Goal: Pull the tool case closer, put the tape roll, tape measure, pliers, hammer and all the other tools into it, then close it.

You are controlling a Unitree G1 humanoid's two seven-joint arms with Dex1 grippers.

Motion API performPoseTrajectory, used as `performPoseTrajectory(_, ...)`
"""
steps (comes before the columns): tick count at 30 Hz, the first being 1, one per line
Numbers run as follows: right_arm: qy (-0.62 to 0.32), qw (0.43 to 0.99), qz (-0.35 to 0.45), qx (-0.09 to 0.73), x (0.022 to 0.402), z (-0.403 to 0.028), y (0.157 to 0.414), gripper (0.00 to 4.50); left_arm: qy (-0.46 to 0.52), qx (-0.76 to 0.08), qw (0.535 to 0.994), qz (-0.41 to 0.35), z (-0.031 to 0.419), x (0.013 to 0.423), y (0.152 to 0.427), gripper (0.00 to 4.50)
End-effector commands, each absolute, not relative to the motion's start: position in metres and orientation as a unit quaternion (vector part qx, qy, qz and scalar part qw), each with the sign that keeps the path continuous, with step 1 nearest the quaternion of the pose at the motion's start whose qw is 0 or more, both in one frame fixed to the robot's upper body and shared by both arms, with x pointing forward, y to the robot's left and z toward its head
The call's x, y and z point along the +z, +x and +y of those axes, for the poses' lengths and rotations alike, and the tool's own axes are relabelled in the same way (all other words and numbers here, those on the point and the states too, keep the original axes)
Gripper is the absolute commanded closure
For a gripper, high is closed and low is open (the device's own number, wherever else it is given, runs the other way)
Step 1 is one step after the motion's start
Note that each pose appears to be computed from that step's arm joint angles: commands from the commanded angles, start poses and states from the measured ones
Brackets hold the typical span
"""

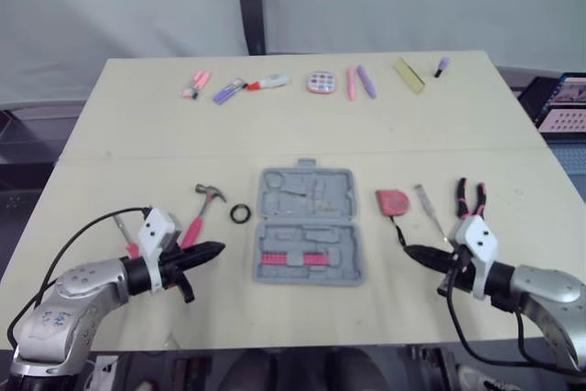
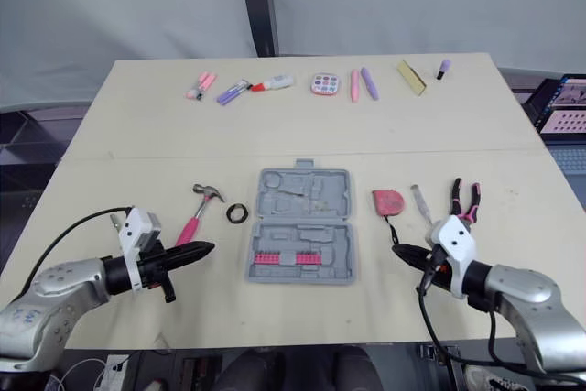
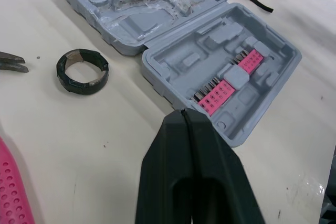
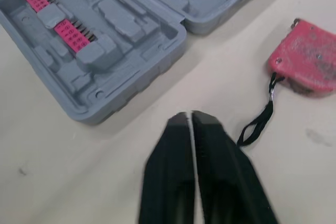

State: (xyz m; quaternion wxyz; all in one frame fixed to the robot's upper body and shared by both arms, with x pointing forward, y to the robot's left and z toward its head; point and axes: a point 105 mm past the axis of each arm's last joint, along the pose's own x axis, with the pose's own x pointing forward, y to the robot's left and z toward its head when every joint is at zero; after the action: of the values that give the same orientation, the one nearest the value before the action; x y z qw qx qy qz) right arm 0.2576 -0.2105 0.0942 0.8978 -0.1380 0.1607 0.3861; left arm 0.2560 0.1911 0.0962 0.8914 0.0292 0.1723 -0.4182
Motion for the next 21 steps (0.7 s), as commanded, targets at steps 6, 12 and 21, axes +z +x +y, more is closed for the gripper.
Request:
performPoseTrajectory(6, -0.144, 0.9, 0.206, 0.357, 0.087, -0.202, 0.29, 4.48, 0.046, -0.459, 0.873, 0.156, 0.182, 0.093, 0.291, 4.5)
performPoseTrajectory(12, -0.143, 0.898, 0.196, 0.367, 0.09, -0.188, 0.302, 4.48, 0.062, -0.477, 0.861, 0.166, 0.178, 0.084, 0.299, 4.5)
performPoseTrajectory(21, -0.153, 0.894, 0.207, 0.366, 0.083, -0.18, 0.314, 4.48, 0.113, -0.49, 0.849, 0.161, 0.167, 0.076, 0.318, 4.5)
